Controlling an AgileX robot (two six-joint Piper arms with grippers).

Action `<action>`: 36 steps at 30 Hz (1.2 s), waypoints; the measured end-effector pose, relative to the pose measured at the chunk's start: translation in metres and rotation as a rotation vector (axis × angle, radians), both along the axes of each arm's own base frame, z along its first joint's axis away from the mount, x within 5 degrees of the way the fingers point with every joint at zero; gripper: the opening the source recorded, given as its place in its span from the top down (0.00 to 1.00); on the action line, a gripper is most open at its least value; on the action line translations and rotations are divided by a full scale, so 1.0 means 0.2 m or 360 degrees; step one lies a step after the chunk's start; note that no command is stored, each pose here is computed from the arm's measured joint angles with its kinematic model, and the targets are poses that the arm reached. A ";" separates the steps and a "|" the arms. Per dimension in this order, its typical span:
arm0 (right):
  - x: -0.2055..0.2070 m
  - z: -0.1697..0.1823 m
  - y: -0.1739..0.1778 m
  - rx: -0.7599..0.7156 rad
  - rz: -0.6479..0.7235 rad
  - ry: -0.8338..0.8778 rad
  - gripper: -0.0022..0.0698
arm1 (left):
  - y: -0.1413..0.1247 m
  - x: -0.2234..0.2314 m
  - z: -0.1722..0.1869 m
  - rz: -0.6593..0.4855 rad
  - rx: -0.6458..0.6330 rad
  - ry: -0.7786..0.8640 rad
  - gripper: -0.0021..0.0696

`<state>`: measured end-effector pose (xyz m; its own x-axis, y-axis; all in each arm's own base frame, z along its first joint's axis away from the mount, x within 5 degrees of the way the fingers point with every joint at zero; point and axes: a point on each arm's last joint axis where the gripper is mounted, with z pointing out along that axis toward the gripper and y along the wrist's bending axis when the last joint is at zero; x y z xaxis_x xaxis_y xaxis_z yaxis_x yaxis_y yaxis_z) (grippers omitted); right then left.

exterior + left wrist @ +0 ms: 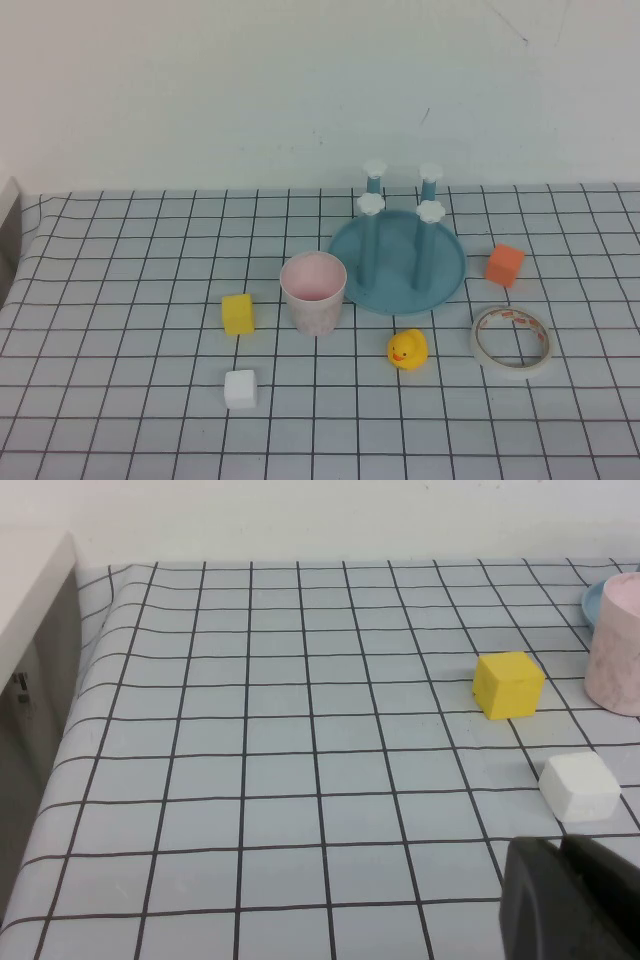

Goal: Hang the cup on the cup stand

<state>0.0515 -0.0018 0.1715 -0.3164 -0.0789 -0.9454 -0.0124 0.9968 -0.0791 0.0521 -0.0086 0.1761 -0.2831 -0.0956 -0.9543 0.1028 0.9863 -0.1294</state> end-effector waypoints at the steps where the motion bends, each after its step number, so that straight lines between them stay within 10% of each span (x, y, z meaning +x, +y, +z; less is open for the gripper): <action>1: 0.00 0.00 0.00 0.0000 0.0000 0.0000 0.97 | 0.00 0.00 0.00 0.0000 0.0000 0.0000 0.97; 36: 0.02 0.09 0.01 -0.0047 0.0038 -0.0352 0.97 | 0.01 0.01 0.05 0.0003 0.0079 -0.0204 0.97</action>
<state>0.0561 -0.0002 0.1888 -0.0991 -0.1129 -0.9887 -0.0152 0.9936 -0.1119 0.0547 -0.0075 0.1864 -0.1583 -0.0478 -0.9862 0.1133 0.9913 -0.0663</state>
